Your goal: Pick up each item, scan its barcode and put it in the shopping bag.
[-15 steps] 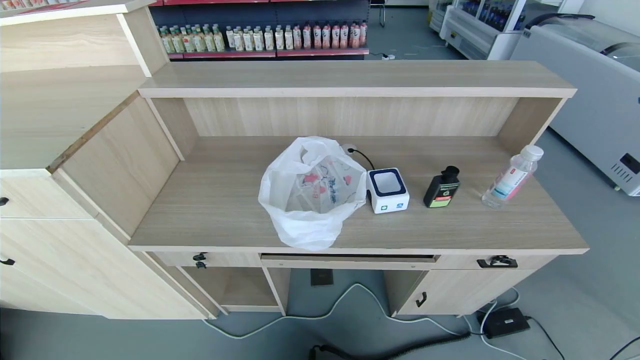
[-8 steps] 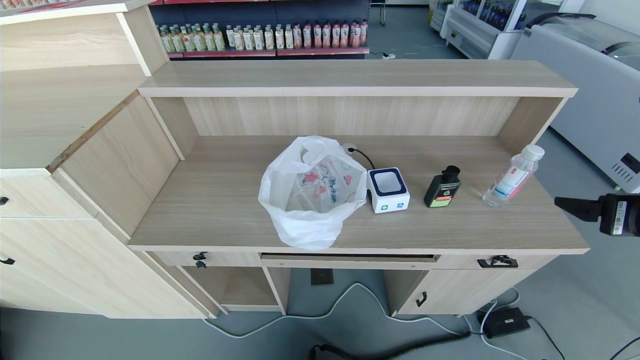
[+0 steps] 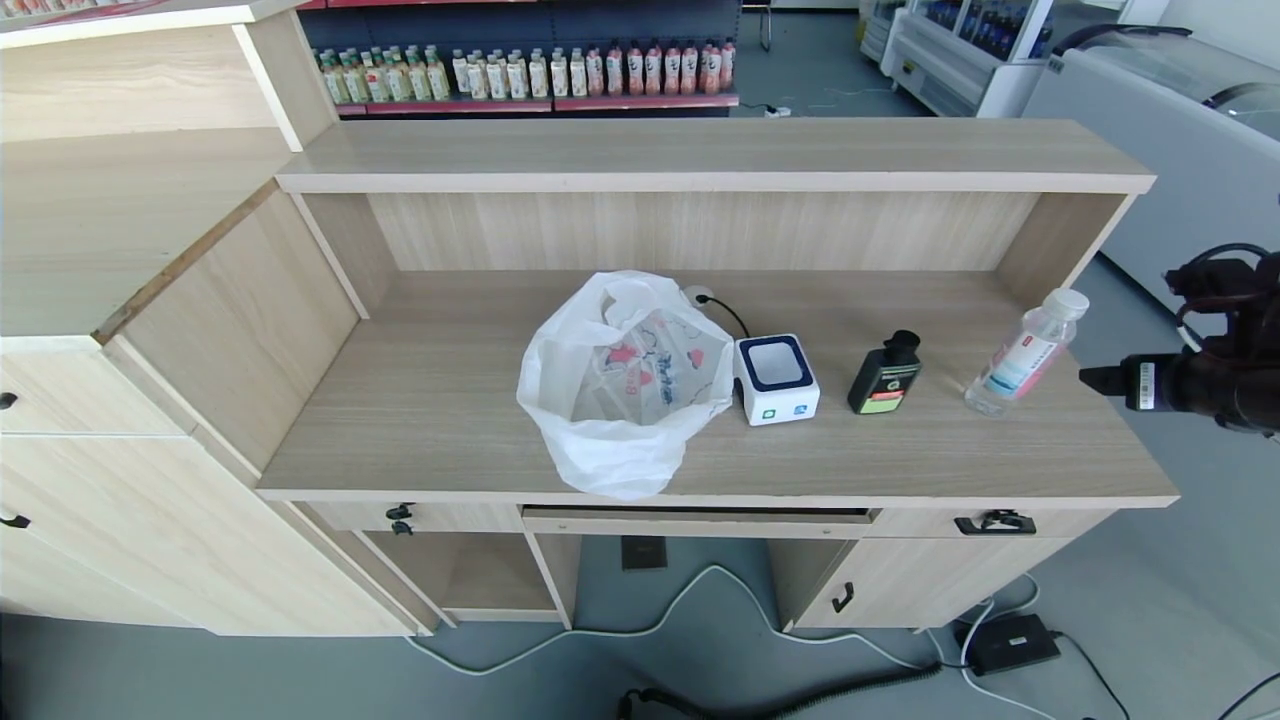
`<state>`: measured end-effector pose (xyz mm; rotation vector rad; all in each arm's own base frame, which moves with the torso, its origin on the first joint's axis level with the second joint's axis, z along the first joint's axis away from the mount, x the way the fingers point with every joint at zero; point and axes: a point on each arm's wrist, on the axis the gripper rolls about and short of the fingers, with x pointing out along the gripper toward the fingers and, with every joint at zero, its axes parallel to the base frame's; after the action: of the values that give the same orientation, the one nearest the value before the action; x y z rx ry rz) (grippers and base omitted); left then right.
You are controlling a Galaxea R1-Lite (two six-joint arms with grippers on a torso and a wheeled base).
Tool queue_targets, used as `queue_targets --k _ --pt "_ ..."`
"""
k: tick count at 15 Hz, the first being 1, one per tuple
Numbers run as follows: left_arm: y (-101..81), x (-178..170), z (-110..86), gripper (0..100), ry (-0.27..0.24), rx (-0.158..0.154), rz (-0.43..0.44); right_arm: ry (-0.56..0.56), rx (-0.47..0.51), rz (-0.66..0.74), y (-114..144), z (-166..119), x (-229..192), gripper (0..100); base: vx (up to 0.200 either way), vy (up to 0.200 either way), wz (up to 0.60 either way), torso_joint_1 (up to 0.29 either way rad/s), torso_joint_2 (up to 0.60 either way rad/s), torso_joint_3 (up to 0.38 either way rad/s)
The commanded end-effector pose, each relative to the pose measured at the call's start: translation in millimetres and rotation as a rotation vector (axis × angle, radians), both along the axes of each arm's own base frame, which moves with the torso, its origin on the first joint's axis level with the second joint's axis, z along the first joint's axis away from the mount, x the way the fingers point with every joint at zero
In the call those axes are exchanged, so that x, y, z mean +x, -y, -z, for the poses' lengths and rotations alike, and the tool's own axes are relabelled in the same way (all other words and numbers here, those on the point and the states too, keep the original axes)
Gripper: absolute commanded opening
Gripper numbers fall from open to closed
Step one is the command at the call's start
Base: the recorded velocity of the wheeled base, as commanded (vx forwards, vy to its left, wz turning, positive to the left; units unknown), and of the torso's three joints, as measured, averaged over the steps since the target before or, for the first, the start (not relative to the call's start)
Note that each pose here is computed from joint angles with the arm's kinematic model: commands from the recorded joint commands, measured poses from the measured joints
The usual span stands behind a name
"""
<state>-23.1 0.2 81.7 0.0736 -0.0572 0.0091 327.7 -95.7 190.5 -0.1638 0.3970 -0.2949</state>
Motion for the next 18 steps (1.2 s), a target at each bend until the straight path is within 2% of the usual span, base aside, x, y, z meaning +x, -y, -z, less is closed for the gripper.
queue_targets --k 1,4,8,13,18 --pt "0.0 0 0.0 100 0.001 0.000 -0.001 -0.046 0.004 -0.024 4 25 36 100 0.000 0.000 0.00 0.000 0.00 0.000" --pt "0.0 0 0.0 100 0.001 0.000 -0.001 -0.047 0.038 -0.170 -17 35 58 100 0.000 0.000 0.00 0.000 0.00 0.000" --pt "0.0 0 0.0 100 0.001 0.000 -0.001 -0.039 0.044 -0.265 -43 40 78 100 0.000 0.000 0.00 0.000 0.00 0.000" --pt "0.0 0 0.0 100 0.001 0.000 -0.001 -0.028 0.030 -0.338 -70 46 98 100 0.000 0.000 0.00 0.000 0.00 0.000" --pt "0.0 0 0.0 100 0.001 0.000 -0.001 -0.036 -0.008 -0.370 -77 55 113 100 0.000 0.000 0.00 0.000 0.00 0.000"
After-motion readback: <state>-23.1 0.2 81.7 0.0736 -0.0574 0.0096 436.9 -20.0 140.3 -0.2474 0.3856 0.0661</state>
